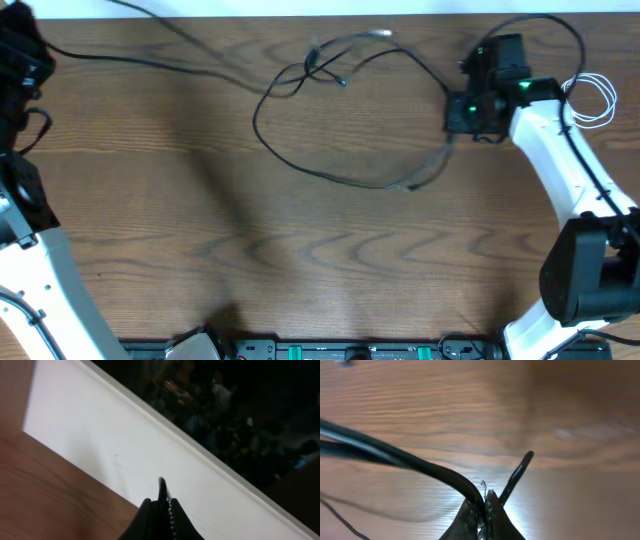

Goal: Untangle cables

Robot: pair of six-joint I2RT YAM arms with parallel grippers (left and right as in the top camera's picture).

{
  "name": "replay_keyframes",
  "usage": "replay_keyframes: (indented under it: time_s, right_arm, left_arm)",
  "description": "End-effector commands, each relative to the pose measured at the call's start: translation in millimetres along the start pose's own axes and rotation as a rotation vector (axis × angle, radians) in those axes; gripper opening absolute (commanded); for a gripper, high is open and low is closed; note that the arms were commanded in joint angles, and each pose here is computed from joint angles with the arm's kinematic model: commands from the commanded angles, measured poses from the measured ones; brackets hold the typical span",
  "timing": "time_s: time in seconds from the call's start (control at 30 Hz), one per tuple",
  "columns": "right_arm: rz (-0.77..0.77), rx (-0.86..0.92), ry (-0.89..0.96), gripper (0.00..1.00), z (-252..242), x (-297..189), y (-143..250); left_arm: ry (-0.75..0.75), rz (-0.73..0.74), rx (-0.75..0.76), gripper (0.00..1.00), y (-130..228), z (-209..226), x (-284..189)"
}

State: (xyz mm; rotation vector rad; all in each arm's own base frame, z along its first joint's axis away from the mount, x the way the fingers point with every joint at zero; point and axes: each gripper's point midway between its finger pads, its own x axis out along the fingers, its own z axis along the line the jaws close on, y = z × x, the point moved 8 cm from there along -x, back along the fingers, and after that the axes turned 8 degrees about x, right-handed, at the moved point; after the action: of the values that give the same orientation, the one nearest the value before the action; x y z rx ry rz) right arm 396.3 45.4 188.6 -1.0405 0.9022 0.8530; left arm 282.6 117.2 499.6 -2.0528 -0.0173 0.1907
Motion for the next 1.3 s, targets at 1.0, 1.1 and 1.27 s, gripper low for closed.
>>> replay_keyframes:
  time_s: [1.0, 1.1, 1.27]
  right_arm:
    - [-0.71, 0.013, -0.007, 0.01, -19.4, -268.0, -124.6]
    - [-0.943, 0.126, 0.104, 0.01, -79.0, -341.6, -131.7]
    - [-1.143, 0.268, 0.258, 0.01, -155.8, -400.9, -125.0]
  left_arm:
    - [0.079, 0.334, 0.093, 0.07, 72.7, -41.8, 24.7]
    - [0.096, 0.367, 0.104, 0.07, 81.2, -45.8, 32.9]
    - [0.102, 0.413, 0.1, 0.07, 93.1, -46.6, 46.7]
